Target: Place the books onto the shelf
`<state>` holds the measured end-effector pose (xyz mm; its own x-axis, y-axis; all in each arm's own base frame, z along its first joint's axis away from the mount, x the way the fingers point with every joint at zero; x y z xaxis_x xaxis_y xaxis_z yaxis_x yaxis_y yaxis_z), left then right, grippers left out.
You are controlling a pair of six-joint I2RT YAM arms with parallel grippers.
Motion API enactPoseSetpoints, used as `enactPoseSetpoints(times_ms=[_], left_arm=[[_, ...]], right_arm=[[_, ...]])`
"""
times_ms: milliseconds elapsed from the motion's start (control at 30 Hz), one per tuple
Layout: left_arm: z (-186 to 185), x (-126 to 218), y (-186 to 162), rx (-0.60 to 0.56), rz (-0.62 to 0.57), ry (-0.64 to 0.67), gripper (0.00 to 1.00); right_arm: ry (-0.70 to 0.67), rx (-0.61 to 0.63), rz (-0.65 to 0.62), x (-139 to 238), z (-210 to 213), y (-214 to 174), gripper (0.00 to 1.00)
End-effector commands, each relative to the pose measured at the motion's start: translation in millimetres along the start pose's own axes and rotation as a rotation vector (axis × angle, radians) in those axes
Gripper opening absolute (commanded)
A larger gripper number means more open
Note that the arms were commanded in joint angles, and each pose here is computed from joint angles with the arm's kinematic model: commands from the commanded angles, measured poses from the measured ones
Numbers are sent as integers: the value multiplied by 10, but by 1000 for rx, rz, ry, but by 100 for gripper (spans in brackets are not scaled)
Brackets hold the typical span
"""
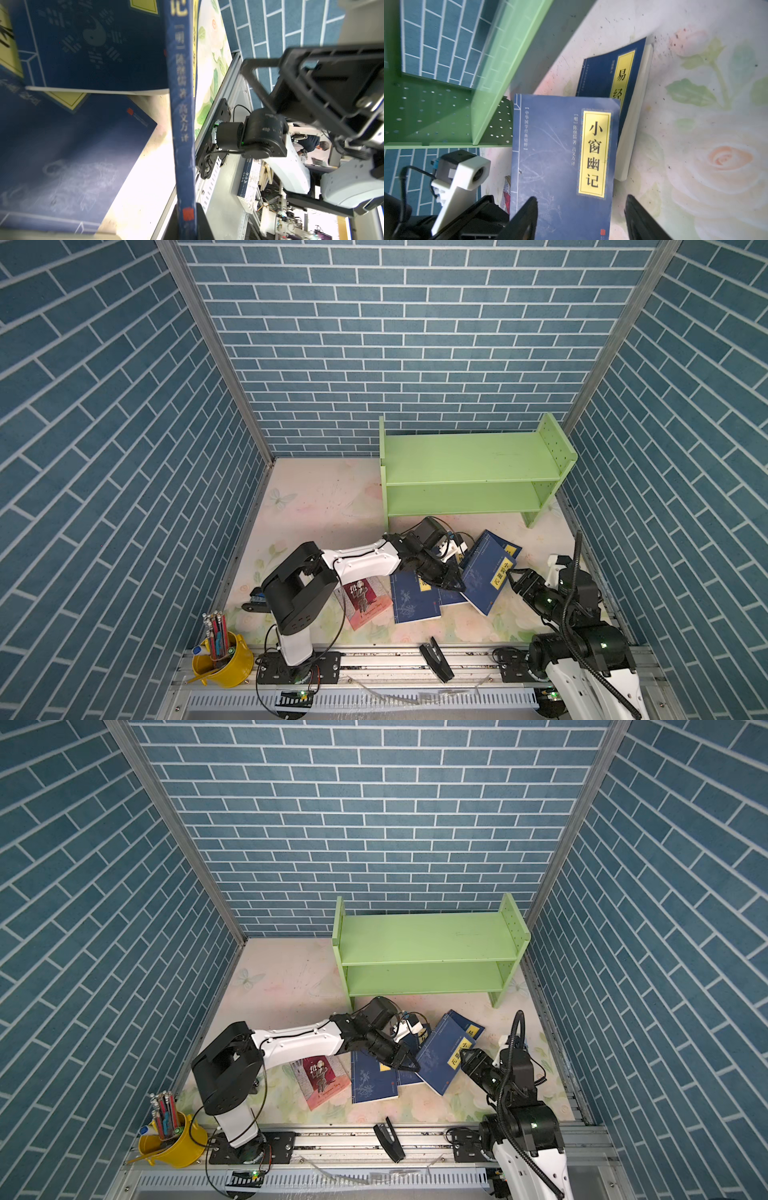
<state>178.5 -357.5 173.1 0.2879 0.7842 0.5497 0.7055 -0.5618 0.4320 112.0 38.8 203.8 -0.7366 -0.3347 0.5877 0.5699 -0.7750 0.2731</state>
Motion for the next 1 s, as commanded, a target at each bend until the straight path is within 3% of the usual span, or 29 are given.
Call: enactPoseSetpoints(times_ms=[0,267,600,800,967], left_arm=[[-213,107,33,-133,-15,-23,0],[-565,322,86,-295,3,-95,0],[-1018,741,221,-516,7,-75,0],[-1201,954,313,-579,-20,-31,0],[-1277,1161,398,-574,-86,-7,0]], right_arm=[[11,13,-50,184,100,50,68],[182,101,-109,556,455,119,71],[433,198,-140,974,865,135,73],[569,243,-181,1242,1028,125,75],[603,264,-195,1355,1129,144,76]])
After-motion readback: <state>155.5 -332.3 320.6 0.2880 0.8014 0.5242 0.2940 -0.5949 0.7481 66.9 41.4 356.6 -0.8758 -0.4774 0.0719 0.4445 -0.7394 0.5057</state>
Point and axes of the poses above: each gripper's point midway between its finger pads, its own x axis back along the fingers, its own z axis along the line the jaws close on, y = z × x, the point moved 8 cm from there along x, back along the fingers, and after that the axes turned 12 degrees about -x, right-handed, at the moved point
